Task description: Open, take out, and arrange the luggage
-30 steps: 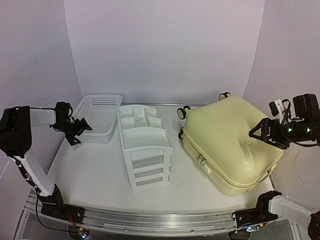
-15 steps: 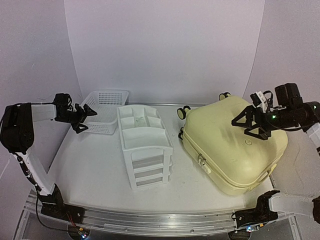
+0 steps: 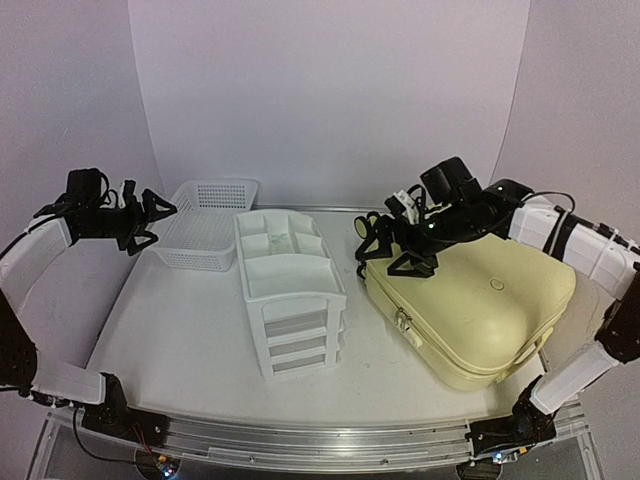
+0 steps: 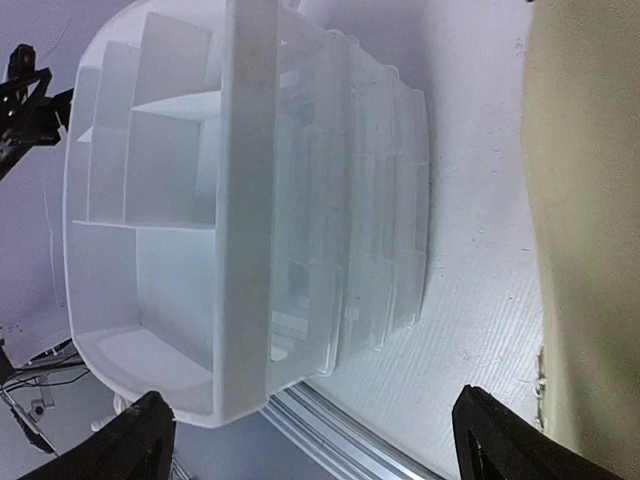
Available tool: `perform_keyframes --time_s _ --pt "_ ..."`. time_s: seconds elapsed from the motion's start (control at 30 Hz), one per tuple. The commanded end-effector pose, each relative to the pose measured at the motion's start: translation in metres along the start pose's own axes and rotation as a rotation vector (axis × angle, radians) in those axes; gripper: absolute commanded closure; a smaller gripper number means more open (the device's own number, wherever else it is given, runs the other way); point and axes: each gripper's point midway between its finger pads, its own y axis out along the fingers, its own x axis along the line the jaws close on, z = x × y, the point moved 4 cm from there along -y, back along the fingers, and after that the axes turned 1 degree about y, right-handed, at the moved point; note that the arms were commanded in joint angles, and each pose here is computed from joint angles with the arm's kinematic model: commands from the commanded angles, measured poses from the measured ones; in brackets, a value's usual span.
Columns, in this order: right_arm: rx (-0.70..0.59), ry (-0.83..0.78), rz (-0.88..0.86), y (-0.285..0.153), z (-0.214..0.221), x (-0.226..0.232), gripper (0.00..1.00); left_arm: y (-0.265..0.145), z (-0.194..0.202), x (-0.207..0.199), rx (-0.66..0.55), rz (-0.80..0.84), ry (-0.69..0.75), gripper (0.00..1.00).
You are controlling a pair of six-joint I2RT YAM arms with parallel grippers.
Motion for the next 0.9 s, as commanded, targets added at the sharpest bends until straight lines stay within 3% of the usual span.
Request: perform_keyframes --time_s 0.0,0.23,0.4,0.63,0.8,0.87 --pt "-0.073 0.008 -0.113 0.018 -0.03 0.039 0.02 -0.025 0.033 -0.014 0.08 0.045 0.03 0.01" --pt "-0.076 0.04 -0.21 0.06 -0.036 0.064 0.11 -0.066 0.048 -0.074 0.073 0.224 0.123 0.0" --pt "-0.099 0.107 -0.246 0.095 -0.031 0.074 0.12 -0.066 0.068 -0.09 0.12 0.248 0.154 0.01" --pt "-0.108 0.166 -0.281 0.142 -0.02 0.091 0.19 -0.044 0.099 -0.087 0.226 0.208 0.142 0.01" --pt "-0.071 0.147 -0.295 0.179 -0.01 0.117 0.2 -0.061 0.099 -0.077 0.159 0.075 0.161 0.01" --pt "-0.077 0.144 -0.288 0.191 -0.006 0.123 0.2 -0.075 0.092 -0.063 0.088 -0.092 0.165 0.01"
